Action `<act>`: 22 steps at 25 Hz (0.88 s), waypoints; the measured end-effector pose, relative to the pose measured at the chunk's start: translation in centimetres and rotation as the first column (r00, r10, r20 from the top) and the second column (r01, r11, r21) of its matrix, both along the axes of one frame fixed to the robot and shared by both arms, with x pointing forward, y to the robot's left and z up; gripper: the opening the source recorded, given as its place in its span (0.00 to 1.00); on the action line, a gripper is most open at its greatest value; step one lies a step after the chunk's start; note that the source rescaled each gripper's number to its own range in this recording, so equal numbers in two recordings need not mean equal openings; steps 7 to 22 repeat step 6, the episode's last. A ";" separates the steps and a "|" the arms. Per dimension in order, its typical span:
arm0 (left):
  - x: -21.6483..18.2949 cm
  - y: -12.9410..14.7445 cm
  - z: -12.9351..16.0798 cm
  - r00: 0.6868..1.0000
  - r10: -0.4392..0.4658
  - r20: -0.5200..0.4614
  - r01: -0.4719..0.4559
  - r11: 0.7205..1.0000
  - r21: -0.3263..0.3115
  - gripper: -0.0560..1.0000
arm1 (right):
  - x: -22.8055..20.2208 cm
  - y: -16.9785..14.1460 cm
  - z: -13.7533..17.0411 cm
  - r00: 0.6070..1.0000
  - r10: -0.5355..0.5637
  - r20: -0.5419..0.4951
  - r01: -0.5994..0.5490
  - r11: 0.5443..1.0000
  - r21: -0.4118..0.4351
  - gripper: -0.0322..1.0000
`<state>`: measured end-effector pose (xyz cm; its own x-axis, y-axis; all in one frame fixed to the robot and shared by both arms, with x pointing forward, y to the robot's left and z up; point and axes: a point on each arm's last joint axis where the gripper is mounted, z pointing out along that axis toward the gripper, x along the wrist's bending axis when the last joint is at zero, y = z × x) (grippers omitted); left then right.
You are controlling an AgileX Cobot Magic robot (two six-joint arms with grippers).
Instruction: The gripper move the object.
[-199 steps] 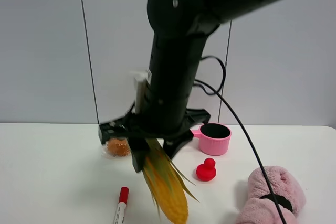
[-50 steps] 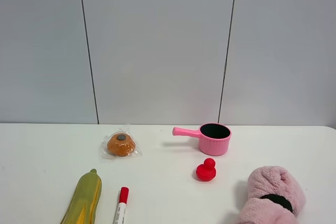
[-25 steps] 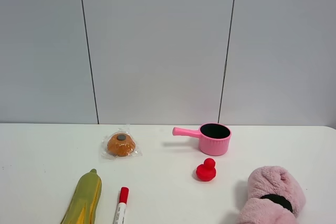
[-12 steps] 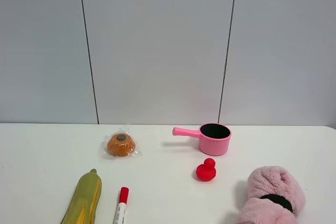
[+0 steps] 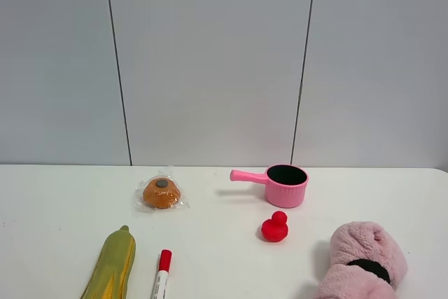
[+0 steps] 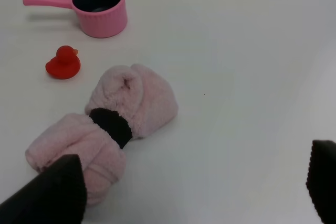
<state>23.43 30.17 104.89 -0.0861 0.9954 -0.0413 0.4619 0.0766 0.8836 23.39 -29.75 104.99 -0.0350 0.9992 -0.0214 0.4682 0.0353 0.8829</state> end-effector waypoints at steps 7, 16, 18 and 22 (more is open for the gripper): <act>0.0 0.0 0.0 1.000 -0.001 0.000 0.001 1.000 0.001 1.00 | 0.0 0.0 0.0 1.000 0.000 0.000 0.000 1.000 0.000 1.00; 0.0 0.0 0.0 1.000 -0.001 0.000 0.001 1.000 0.001 1.00 | 0.0 0.0 0.0 1.000 0.000 0.000 0.000 1.000 0.000 1.00; 0.0 0.0 0.0 1.000 -0.001 0.000 0.001 1.000 0.001 1.00 | 0.0 0.0 0.0 1.000 0.000 0.000 0.000 1.000 0.000 1.00; 0.0 0.0 0.0 1.000 -0.001 0.000 0.001 1.000 0.001 1.00 | 0.0 0.0 0.0 1.000 0.000 0.000 0.000 1.000 0.000 1.00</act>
